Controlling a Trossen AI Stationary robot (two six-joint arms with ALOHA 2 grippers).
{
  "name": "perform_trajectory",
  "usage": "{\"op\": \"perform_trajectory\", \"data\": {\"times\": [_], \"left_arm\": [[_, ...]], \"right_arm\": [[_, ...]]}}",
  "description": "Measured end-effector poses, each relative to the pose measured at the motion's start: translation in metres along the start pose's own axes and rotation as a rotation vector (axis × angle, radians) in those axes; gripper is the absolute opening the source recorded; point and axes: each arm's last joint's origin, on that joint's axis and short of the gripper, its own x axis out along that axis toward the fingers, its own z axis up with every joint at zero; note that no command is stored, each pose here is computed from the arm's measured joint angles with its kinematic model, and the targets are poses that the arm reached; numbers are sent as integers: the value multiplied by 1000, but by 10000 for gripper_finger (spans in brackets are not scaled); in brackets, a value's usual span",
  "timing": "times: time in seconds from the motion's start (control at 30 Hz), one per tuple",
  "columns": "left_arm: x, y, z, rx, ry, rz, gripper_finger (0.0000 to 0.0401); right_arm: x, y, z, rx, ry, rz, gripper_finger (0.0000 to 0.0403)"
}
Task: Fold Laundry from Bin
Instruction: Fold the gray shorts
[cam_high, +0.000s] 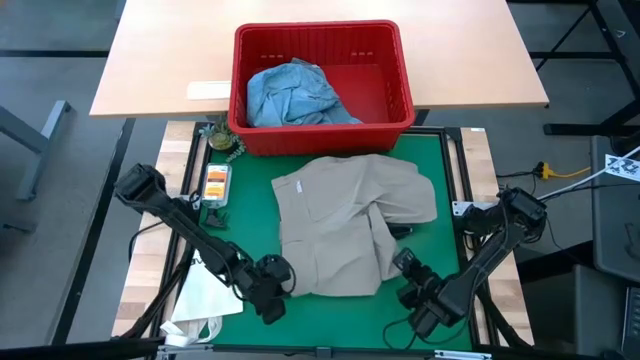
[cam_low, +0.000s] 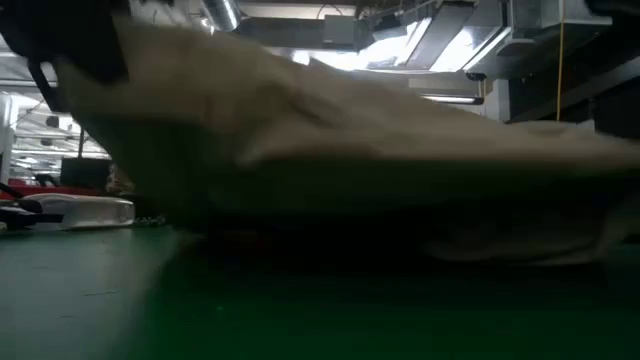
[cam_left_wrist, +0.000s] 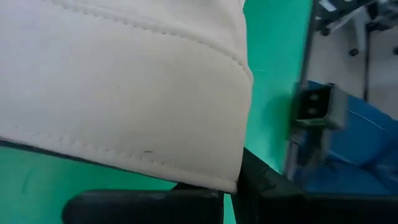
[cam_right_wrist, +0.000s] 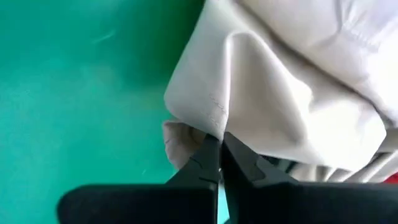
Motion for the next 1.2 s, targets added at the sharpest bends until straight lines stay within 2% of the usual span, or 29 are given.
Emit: {"op": "perform_trajectory", "data": {"times": [0.17, 0.33, 0.53, 0.7, 0.83, 0.93, 1.07, 1.2], "left_arm": [[-22, 2, -1, -24, 61, 8, 2], [-40, 6, -3, -20, 118, 34, 1], [-49, 8, -4, -19, 179, 20, 1], [-50, 7, -9, -42, 293, -13, 1], [-52, 9, -16, -87, 383, 13, 0], [-54, 8, -21, -136, 402, 22, 0], [-54, 6, -23, -146, 415, 17, 1], [-54, 6, -23, -145, 412, 18, 8]], "right_arm": [[-30, -3, -1, -37, 11, 72, 14], [-62, -4, -9, -71, 34, 72, 16], [-89, -5, -20, -14, -82, 98, 16], [-94, -7, -27, 90, -73, 154, 16], [-95, -2, -28, 80, -29, 311, 16], [-96, 0, -29, 98, 1, 408, 17], [-96, 1, -29, 94, 10, 437, 17], [-96, 0, -29, 92, 0, 404, 17]]}}
